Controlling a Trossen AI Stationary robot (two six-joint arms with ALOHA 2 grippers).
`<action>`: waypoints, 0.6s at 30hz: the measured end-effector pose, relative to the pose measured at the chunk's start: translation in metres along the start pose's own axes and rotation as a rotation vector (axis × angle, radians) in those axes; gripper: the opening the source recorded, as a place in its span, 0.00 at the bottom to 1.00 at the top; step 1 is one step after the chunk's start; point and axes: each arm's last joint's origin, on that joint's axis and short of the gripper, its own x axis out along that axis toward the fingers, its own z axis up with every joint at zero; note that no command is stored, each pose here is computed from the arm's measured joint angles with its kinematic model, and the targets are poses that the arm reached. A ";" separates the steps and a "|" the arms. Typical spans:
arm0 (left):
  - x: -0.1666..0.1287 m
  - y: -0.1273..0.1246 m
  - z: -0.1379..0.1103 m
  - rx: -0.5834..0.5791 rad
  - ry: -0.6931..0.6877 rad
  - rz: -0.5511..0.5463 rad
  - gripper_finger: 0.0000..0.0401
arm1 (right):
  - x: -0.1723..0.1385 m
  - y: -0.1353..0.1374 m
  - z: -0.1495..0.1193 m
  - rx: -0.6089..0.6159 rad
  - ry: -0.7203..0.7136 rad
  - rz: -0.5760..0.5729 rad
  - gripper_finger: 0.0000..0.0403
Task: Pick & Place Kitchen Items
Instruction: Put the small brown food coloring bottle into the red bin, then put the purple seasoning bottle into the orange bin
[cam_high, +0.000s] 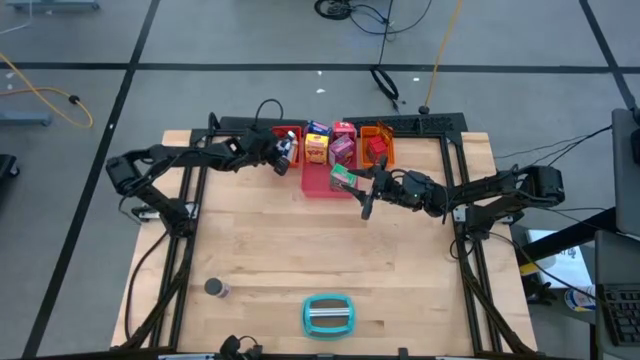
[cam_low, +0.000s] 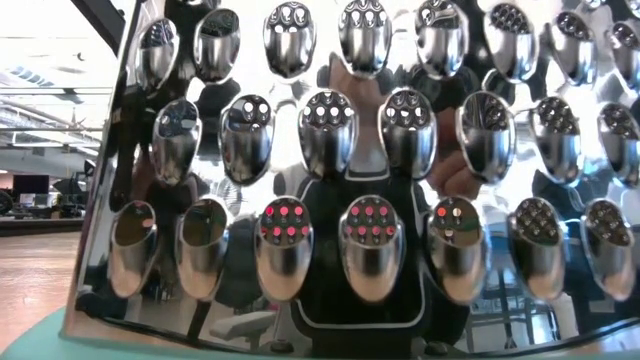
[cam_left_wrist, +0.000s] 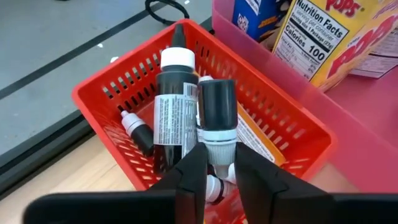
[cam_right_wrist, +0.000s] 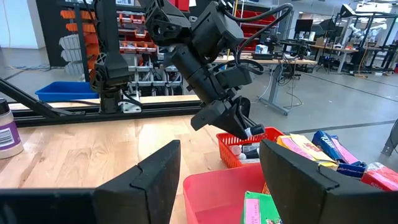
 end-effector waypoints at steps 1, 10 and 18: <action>0.000 0.000 0.000 0.000 0.000 0.000 0.20 | 0.000 0.000 0.000 0.000 0.000 0.000 0.52; 0.000 0.000 0.000 0.000 0.002 0.007 0.37 | 0.000 0.000 0.000 0.000 0.000 0.000 0.52; -0.036 -0.008 -0.001 0.012 0.081 -0.131 0.41 | 0.000 0.000 0.000 0.000 0.001 0.000 0.52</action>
